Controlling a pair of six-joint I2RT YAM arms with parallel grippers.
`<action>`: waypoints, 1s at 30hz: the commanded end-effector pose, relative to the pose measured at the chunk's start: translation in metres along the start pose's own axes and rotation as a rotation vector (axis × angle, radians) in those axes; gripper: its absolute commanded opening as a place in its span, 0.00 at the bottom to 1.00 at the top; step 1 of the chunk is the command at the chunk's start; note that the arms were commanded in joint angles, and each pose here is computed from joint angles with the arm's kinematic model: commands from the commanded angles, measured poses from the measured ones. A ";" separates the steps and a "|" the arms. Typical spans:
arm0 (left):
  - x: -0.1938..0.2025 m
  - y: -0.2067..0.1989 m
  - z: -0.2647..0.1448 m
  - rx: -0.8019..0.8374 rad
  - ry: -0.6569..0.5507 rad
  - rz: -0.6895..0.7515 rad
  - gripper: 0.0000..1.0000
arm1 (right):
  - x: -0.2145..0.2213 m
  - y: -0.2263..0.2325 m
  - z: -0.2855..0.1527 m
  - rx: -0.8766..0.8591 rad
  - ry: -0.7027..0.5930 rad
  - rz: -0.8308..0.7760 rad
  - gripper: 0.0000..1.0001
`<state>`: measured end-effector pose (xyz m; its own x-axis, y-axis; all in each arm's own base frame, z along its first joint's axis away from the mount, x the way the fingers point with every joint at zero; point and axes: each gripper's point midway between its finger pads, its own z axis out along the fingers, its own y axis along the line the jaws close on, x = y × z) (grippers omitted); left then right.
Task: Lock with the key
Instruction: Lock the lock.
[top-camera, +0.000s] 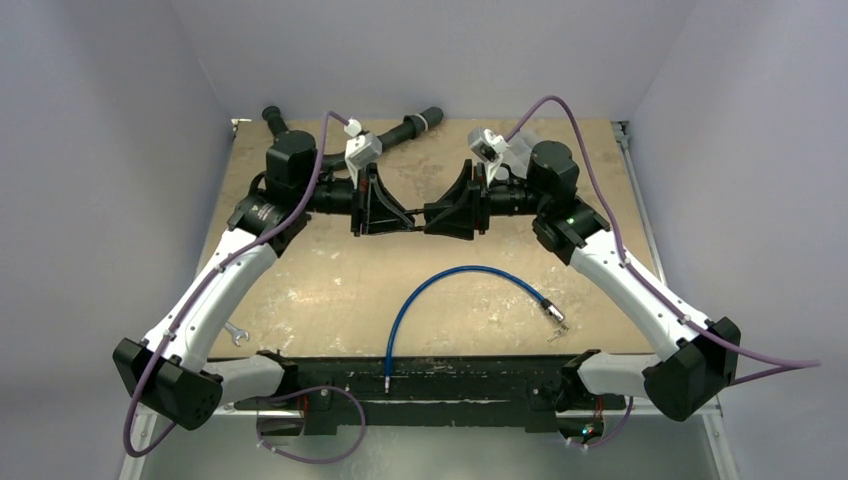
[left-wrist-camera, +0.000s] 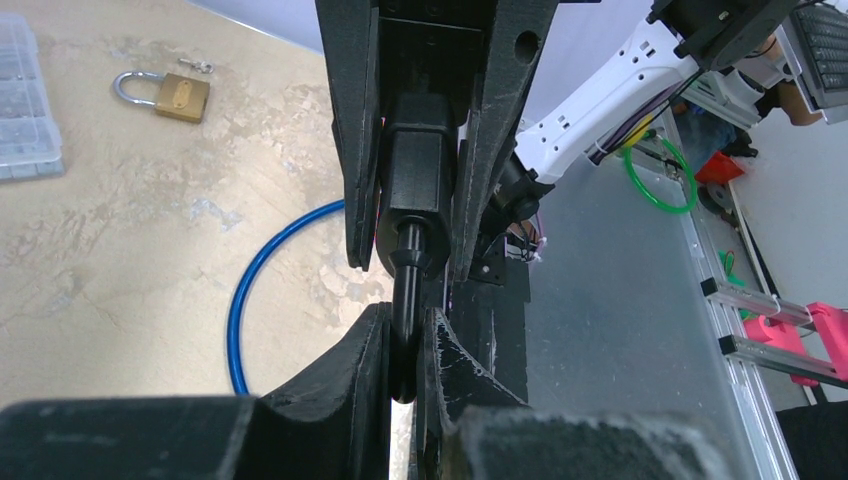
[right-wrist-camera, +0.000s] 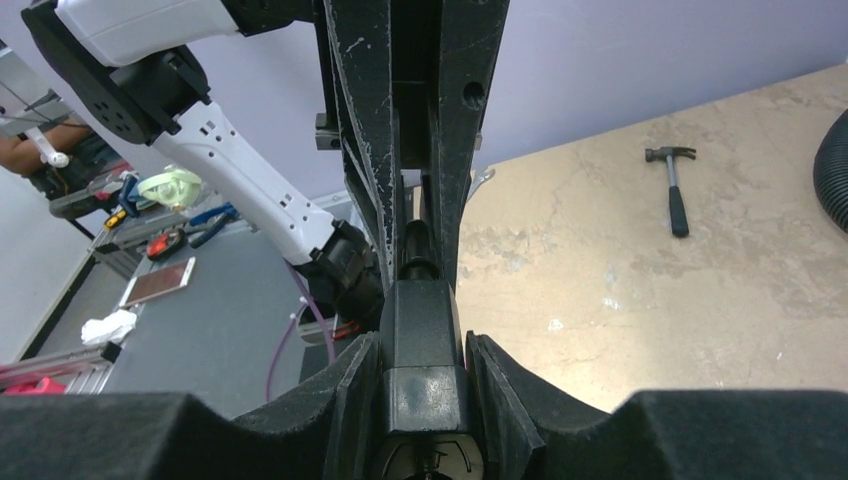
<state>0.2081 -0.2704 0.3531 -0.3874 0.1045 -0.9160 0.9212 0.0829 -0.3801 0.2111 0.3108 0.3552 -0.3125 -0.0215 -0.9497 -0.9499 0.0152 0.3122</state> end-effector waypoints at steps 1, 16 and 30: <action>-0.042 -0.013 0.005 0.025 -0.085 0.129 0.00 | -0.017 0.026 0.007 -0.075 -0.023 -0.064 0.00; -0.094 0.012 -0.032 -0.010 -0.249 0.041 0.50 | -0.068 -0.015 -0.030 0.044 -0.286 0.129 0.00; -0.081 0.019 -0.023 0.014 -0.298 -0.080 0.58 | -0.077 -0.004 -0.033 0.005 -0.294 0.106 0.00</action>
<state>0.2627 -0.2512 0.4116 -0.4608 -0.1698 -0.8711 0.8718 0.0975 -0.4801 0.2536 0.2848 0.3898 -0.5068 0.2176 -0.8341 -0.8476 0.0509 0.5283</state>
